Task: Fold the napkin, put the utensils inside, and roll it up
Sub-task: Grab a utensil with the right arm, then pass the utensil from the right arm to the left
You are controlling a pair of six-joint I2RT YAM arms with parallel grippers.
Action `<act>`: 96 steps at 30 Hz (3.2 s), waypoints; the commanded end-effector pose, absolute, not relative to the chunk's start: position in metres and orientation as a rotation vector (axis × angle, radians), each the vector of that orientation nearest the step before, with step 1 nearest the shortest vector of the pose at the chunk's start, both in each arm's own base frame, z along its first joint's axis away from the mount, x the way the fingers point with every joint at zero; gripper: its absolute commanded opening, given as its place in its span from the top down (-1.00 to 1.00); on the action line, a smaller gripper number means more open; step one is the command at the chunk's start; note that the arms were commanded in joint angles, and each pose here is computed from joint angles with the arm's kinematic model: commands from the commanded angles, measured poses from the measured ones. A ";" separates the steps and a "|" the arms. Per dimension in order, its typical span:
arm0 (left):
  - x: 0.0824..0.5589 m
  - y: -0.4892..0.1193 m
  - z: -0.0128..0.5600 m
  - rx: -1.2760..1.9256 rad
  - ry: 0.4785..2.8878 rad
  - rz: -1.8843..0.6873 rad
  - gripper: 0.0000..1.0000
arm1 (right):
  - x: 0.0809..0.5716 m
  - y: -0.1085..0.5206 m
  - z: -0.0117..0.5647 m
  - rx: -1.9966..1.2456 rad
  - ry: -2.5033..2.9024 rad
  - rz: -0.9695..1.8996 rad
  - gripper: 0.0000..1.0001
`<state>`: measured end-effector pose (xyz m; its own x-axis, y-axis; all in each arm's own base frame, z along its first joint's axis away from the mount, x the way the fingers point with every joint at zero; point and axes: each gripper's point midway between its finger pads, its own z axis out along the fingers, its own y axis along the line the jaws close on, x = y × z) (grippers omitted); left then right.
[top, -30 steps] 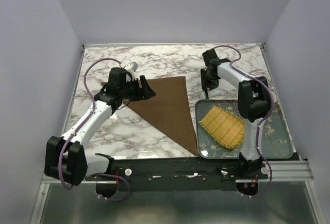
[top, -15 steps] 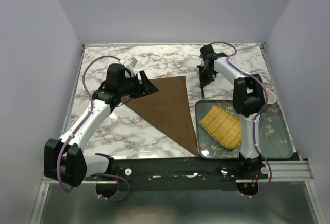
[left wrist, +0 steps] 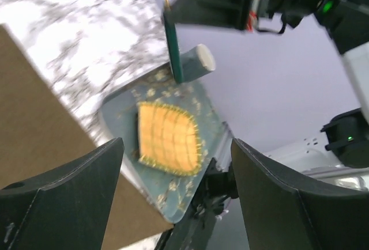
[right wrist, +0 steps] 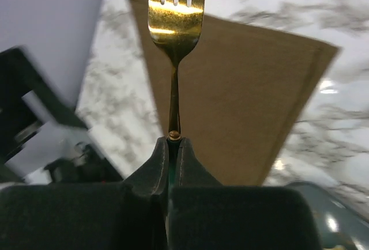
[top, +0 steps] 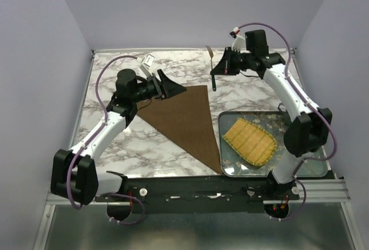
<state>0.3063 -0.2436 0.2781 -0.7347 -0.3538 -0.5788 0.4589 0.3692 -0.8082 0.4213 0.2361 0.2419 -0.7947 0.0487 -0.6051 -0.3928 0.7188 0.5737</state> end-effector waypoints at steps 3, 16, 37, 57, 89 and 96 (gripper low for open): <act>0.296 -0.264 0.342 0.257 1.536 -1.798 -0.68 | 0.310 0.281 0.299 -0.553 2.048 1.712 0.99; 0.281 -0.277 0.349 0.391 1.361 -1.999 -0.69 | 0.251 0.289 0.299 -0.679 2.005 1.828 0.99; 0.317 -0.278 0.310 0.175 1.723 -1.507 1.00 | 0.257 0.313 0.276 -0.604 2.159 1.614 0.47; 0.325 -0.194 0.249 -0.472 2.214 -0.876 1.00 | 0.276 0.379 0.246 -0.769 2.154 0.384 0.12; 0.310 -0.157 0.237 -0.313 1.936 -1.257 -0.73 | 0.240 0.429 0.210 -0.844 2.347 1.335 0.99; 0.317 -0.147 0.248 -0.284 1.901 -1.197 -0.37 | 0.225 0.434 0.212 -0.877 2.332 1.480 0.99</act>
